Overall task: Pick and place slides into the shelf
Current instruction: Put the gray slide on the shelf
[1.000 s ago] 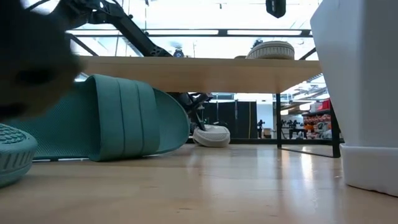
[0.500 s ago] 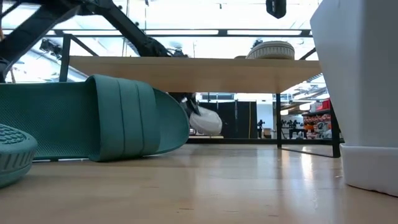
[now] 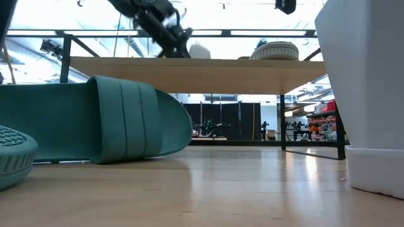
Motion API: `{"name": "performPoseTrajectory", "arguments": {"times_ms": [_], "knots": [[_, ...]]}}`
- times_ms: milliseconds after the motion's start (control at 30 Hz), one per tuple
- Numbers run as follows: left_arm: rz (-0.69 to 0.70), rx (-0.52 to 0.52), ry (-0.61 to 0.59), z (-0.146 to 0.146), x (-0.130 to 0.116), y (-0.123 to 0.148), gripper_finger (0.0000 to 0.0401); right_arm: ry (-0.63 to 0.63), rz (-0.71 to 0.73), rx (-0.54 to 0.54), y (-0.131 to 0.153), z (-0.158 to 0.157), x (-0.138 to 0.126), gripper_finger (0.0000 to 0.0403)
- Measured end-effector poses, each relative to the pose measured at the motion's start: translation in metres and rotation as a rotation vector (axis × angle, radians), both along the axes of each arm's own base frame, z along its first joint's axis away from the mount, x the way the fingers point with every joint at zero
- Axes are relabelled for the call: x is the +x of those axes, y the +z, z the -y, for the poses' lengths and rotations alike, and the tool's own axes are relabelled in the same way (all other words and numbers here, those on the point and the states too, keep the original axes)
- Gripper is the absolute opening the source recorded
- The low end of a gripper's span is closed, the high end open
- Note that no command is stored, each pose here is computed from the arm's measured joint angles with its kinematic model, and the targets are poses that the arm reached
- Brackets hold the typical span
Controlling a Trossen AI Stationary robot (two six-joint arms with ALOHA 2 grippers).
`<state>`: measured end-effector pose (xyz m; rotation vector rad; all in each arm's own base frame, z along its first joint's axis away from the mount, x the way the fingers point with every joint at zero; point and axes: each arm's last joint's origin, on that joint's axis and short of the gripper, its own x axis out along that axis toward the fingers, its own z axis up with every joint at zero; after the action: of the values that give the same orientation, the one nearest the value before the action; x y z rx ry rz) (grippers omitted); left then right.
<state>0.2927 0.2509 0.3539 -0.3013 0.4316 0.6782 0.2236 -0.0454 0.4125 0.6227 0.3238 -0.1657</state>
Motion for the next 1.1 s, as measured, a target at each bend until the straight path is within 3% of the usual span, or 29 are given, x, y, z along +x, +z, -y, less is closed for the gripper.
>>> {"name": "performPoseTrajectory", "arguments": {"times_ms": [133, 267, 400, 633, 700, 867, 1100], "knots": [[-0.134, 0.388, -0.17, 0.032, 0.0, 0.034, 0.0085, -0.014, 0.041, -0.027, 0.009, 0.001, -0.014, 0.0124], [-0.299, 0.654, -0.238, 0.068, 0.011, 0.049, 0.0085, -0.043, 0.084, -0.055, 0.018, 0.004, -0.031, 0.0124], [-0.534, 0.871, -0.283, 0.097, 0.029, 0.04, 0.0084, -0.075, 0.129, -0.077, 0.026, 0.006, -0.048, 0.0124], [-0.75, 1.25, -0.23, 0.141, 0.054, 0.008, 0.0083, -0.095, 0.185, -0.124, 0.035, 0.003, -0.069, 0.0124], [-0.765, 1.306, -0.223, 0.151, 0.056, 0.002, 0.0083, -0.092, 0.195, -0.137, 0.037, 0.002, -0.073, 0.0124], [-0.737, 1.289, -0.199, 0.175, 0.052, 0.001, 0.0083, -0.089, 0.212, -0.156, 0.04, 0.0, -0.079, 0.0124], [-0.384, 1.298, 0.023, 0.21, 0.036, 0.047, 0.0083, 0.019, 0.264, -0.23, 0.044, -0.001, -0.073, 0.0124]]}}
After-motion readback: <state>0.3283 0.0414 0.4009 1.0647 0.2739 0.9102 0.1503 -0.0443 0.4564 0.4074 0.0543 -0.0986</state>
